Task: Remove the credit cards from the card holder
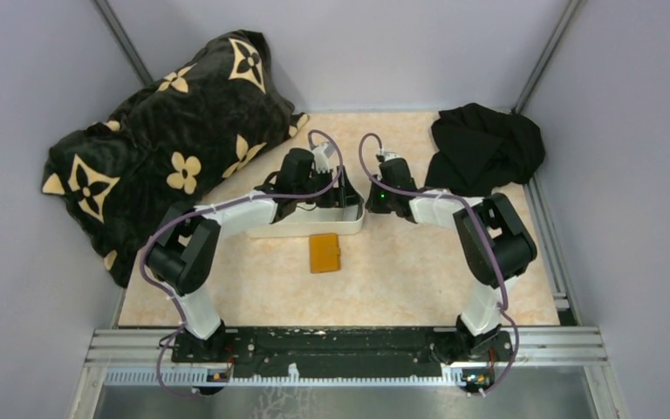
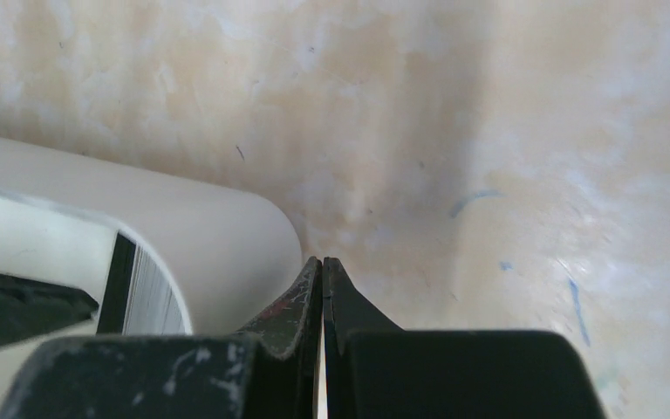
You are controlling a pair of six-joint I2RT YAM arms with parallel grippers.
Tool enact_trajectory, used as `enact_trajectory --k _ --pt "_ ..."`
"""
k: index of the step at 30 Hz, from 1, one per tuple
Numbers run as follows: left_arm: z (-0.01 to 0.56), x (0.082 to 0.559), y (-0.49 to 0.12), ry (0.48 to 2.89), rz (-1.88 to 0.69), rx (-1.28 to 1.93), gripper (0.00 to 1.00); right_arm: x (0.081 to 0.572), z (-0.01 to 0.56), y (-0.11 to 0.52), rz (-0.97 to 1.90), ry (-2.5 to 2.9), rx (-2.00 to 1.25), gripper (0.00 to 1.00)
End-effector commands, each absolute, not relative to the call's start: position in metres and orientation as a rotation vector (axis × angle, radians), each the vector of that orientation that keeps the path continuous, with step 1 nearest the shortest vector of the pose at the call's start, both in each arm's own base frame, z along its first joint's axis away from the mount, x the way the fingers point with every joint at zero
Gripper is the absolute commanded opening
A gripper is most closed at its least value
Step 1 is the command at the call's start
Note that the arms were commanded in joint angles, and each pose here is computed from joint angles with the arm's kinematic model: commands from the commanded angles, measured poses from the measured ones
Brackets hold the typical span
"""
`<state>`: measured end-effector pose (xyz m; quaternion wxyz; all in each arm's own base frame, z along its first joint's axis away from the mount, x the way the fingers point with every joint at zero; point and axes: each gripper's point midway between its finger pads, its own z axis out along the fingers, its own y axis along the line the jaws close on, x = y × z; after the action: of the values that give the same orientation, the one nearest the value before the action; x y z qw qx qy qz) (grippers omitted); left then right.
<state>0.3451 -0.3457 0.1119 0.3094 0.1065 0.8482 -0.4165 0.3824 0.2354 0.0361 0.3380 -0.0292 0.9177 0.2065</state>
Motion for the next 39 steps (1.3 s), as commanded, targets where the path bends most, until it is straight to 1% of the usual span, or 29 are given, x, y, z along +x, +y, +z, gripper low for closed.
enact_trajectory --k 1,6,8,9,10,11,13,16,17,19,21,22,24,27,28,29,32,35,37,39 --pt "0.162 0.359 -0.350 2.114 -1.066 0.340 0.78 0.388 0.100 0.218 0.538 2.241 -0.072 0.00" --pt "0.167 0.363 -0.343 2.101 -1.014 0.340 0.79 0.371 0.129 0.198 0.485 2.192 -0.068 0.00" --pt "0.178 0.362 -0.335 2.073 -0.982 0.339 0.79 0.360 0.136 0.193 0.491 2.175 -0.072 0.00" --pt "0.180 0.360 -0.330 2.069 -0.959 0.339 0.79 0.356 0.142 0.192 0.502 2.164 -0.072 0.02" --pt "0.182 0.357 -0.325 2.067 -0.937 0.345 0.80 0.349 0.142 0.191 0.511 2.168 -0.073 0.08" --pt "0.182 0.353 -0.320 2.066 -0.911 0.350 0.80 0.343 0.144 0.192 0.527 2.164 -0.082 0.12" --pt "0.180 0.343 -0.308 2.070 -0.854 0.360 0.80 0.330 0.145 0.198 0.551 2.164 -0.107 0.23" --pt "0.183 0.320 -0.294 2.051 -0.783 0.351 0.78 0.307 0.138 0.213 0.561 2.186 -0.151 0.45" --pt "0.184 0.310 -0.292 2.040 -0.766 0.355 0.77 0.298 0.134 0.219 0.563 2.199 -0.166 0.50" --pt "0.185 0.290 -0.291 2.033 -0.742 0.365 0.76 0.278 0.126 0.235 0.597 2.218 -0.201 0.54" --pt "0.180 0.270 -0.289 2.047 -0.731 0.370 0.74 0.263 0.118 0.245 0.631 2.236 -0.215 0.56" --pt "0.174 0.261 -0.287 2.058 -0.731 0.367 0.69 0.256 0.114 0.250 0.640 2.242 -0.227 0.56" --pt "0.145 0.240 -0.277 2.116 -0.727 0.355 0.52 0.246 0.107 0.258 0.639 2.253 -0.248 0.56" --pt "0.113 0.218 -0.260 2.145 -0.748 0.317 0.28 0.232 0.099 0.274 0.634 2.265 -0.281 0.51" --pt "0.107 0.215 -0.255 2.147 -0.743 0.307 0.16 0.229 0.097 0.280 0.637 2.271 -0.290 0.51" --pt "0.101 0.214 -0.250 2.153 -0.727 0.301 0.01 0.227 0.097 0.286 0.642 2.275 -0.299 0.50" --pt "0.091 0.216 -0.233 2.186 -0.621 0.260 0.00 0.226 0.093 0.302 0.652 2.285 -0.314 0.49" --pt "0.106 0.224 -0.218 2.155 -0.541 0.204 0.01 0.233 0.090 0.316 0.632 2.291 -0.324 0.52" --pt "0.117 0.227 -0.213 2.119 -0.527 0.177 0.19 0.238 0.082 0.322 0.612 2.305 -0.331 0.55" --pt "0.125 0.228 -0.210 2.093 -0.533 0.169 0.44 0.241 0.073 0.327 0.609 2.312 -0.326 0.57"
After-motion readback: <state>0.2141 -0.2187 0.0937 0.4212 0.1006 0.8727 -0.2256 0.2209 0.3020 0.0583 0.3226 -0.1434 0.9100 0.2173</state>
